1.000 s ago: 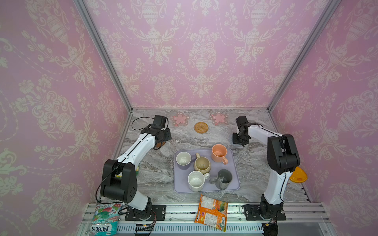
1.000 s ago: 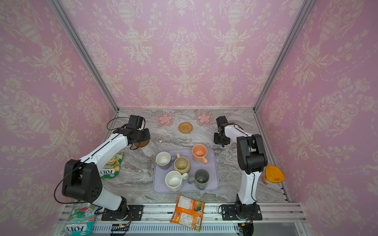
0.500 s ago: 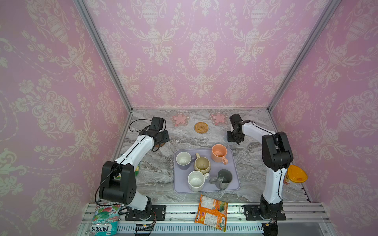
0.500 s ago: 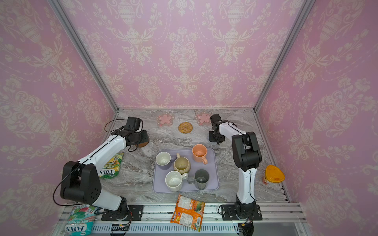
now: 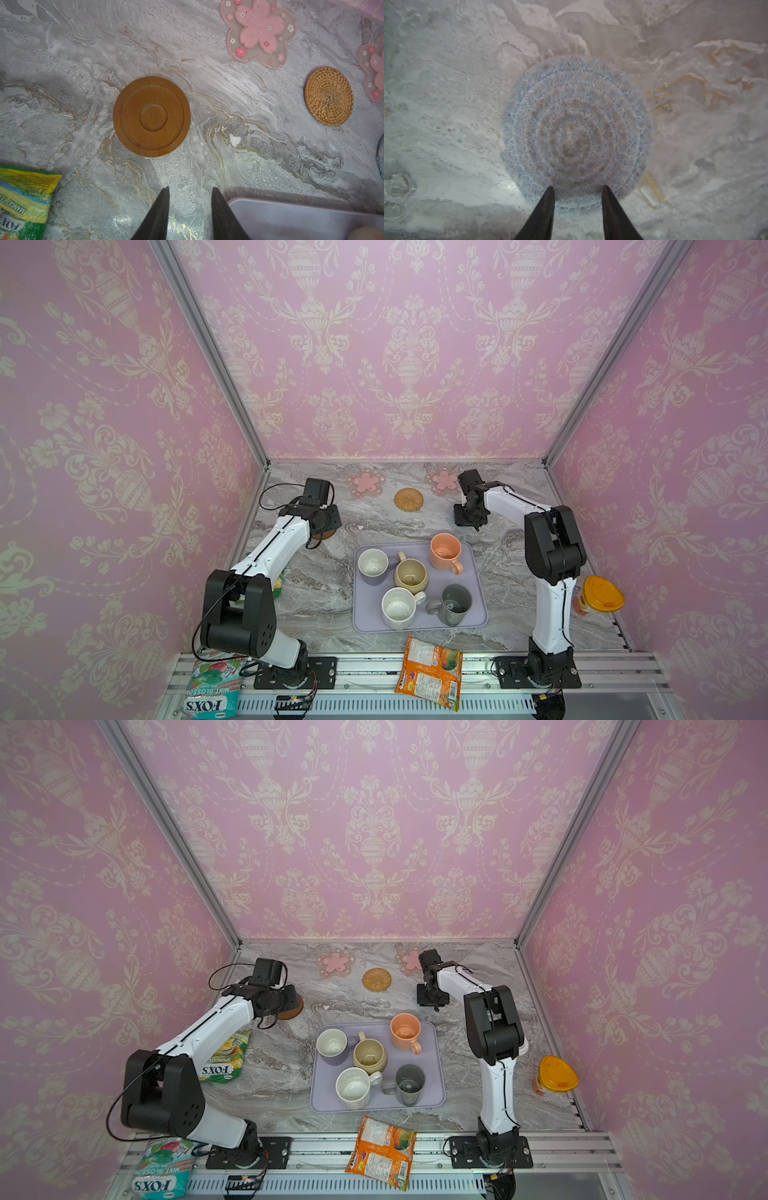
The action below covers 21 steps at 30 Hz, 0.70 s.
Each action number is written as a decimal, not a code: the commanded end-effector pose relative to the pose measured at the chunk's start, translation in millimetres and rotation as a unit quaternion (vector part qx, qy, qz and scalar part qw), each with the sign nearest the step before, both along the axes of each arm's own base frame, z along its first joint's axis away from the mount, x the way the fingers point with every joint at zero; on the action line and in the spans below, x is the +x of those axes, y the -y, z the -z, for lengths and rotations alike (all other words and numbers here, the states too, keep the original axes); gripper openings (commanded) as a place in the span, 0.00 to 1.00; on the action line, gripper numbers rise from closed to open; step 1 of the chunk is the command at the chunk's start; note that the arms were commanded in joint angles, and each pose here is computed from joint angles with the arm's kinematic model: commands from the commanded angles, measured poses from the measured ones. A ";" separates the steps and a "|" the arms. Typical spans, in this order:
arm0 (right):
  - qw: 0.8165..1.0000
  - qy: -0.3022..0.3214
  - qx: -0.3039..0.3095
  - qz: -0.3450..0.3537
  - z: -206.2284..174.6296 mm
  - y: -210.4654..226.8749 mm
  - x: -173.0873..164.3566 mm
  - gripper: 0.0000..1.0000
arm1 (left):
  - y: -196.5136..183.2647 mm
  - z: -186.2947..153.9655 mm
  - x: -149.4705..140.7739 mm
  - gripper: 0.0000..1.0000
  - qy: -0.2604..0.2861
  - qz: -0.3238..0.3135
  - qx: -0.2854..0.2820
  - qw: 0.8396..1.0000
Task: Place cups on coasters
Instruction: Move the coaster to the top-center of the table.
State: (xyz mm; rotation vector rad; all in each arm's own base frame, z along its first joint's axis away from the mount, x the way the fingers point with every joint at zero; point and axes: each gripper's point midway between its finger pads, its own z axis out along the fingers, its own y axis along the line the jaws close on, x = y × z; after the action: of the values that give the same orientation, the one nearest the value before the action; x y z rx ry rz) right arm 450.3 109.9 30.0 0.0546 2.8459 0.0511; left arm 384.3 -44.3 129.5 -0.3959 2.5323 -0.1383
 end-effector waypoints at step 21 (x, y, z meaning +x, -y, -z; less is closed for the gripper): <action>0.999 -0.040 0.014 -0.027 21.0 -34.6 -26.7 0.40 | -1.2 12.2 0.2 0.37 -0.010 -0.003 -0.013 1.000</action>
State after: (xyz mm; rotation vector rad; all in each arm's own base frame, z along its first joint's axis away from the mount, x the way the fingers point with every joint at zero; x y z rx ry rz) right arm 448.4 131.0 28.7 -0.0021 2.8336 0.0712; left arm 387.1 -42.9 126.6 -0.4038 2.5271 -0.1511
